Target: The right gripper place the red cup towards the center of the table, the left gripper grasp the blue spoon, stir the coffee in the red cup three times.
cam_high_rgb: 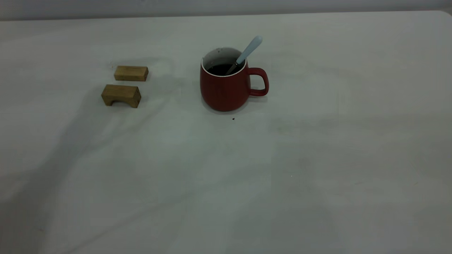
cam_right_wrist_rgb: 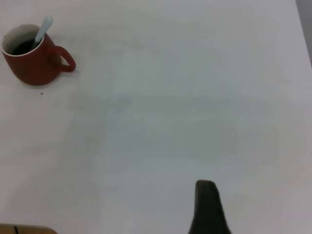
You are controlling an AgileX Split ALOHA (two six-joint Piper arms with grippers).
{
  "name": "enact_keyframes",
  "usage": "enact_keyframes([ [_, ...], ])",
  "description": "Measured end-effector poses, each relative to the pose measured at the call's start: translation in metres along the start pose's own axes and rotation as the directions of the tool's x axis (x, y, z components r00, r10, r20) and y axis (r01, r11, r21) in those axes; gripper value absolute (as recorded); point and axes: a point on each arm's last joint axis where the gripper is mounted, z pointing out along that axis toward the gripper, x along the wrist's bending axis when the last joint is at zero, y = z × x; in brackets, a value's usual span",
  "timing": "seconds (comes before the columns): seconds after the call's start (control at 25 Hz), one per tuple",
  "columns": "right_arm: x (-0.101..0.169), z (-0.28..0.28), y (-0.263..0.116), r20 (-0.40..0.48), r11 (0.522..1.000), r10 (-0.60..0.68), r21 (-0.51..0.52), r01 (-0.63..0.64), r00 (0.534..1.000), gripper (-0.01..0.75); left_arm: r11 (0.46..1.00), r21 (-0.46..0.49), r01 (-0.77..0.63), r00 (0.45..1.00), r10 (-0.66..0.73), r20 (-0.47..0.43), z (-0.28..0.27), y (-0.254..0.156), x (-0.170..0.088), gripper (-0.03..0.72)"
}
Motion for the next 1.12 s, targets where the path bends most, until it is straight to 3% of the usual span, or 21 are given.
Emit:
enact_keyframes([
  [0.12,0.000,0.000,0.000,0.000,1.000,0.000,0.000,0.000,1.000,0.575,0.974,-0.152,-0.169,0.984,0.159,-0.077,-0.065,0.000,-0.001,0.572],
  [0.2,0.000,0.000,0.000,0.000,1.000,0.000,0.000,0.000,1.000,0.575,0.922,-0.248,-0.298,0.951,0.265,-0.158,-0.115,-0.005,0.000,0.572],
  [0.36,0.000,0.000,0.000,0.000,1.000,0.000,0.000,0.000,1.000,0.575,0.825,-0.310,-0.473,0.872,0.388,-0.299,-0.195,-0.035,0.008,0.572],
  [0.6,0.000,0.000,0.000,0.000,1.000,0.000,0.000,0.000,1.000,0.575,0.824,-0.271,-0.497,0.847,0.393,-0.357,-0.236,-0.118,0.050,0.572],
  [0.84,0.000,0.000,0.000,0.000,1.000,0.000,0.000,0.000,1.000,0.575,0.836,-0.236,-0.494,0.843,0.396,-0.363,-0.218,-0.220,0.110,0.572],
  [1.12,0.000,0.000,0.000,0.000,1.000,0.000,0.000,0.000,1.000,0.575,0.880,-0.296,-0.372,0.899,0.263,-0.350,-0.203,-0.317,0.167,0.572],
])
